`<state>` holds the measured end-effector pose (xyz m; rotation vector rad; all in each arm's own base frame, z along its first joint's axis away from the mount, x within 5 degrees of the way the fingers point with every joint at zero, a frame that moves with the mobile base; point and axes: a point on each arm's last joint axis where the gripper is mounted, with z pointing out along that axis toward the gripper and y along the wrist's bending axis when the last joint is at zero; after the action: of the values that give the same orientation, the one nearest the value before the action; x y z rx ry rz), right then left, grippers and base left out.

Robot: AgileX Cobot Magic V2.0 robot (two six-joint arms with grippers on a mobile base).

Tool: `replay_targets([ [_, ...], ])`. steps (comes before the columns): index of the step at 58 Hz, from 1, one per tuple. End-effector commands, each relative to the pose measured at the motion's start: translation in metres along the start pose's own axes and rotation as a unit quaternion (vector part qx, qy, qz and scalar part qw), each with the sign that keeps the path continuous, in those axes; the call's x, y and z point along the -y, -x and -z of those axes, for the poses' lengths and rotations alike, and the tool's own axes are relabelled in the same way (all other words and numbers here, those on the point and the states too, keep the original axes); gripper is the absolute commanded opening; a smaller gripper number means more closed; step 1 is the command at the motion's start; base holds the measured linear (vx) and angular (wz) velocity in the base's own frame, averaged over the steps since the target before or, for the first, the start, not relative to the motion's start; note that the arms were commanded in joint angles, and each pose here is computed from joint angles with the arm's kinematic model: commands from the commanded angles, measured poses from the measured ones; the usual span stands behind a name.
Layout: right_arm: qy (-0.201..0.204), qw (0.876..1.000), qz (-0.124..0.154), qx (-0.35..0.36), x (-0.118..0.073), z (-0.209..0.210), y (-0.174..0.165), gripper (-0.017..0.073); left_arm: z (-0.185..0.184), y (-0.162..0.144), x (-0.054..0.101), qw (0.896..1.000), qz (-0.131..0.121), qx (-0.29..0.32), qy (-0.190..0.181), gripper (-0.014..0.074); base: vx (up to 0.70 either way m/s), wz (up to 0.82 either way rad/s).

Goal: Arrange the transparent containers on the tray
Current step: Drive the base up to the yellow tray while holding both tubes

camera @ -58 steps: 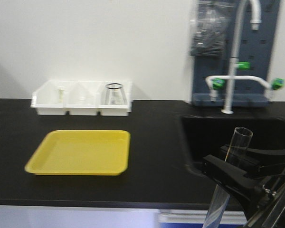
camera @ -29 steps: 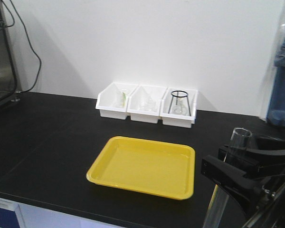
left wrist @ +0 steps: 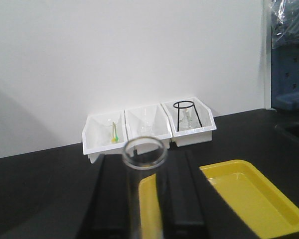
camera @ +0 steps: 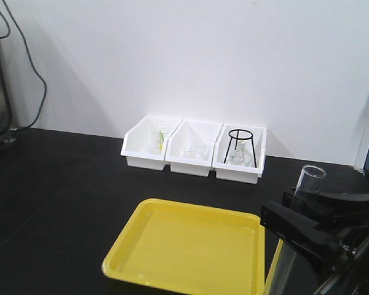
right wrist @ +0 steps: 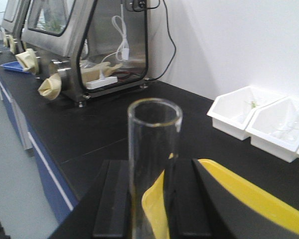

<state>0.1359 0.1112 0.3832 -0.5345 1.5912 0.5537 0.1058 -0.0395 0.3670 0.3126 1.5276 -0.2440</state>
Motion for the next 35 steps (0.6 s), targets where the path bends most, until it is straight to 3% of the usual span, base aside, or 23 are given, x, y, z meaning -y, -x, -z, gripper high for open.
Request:
replay_targets([
  [1,-0.002,0.998,0.005,0.065,0.0002,0.0050,0.0196,0.0062,0.0025,0.0172,0.0002,0.998,0.006,0.056,-0.003,0.0083,0.23,-0.18],
  [35,-0.002,0.998,0.005,0.065,0.0002,0.0050,0.0196,0.0062,0.0025,0.0172,0.0002,0.998,0.006,0.056,-0.003,0.0083,0.21,-0.21],
])
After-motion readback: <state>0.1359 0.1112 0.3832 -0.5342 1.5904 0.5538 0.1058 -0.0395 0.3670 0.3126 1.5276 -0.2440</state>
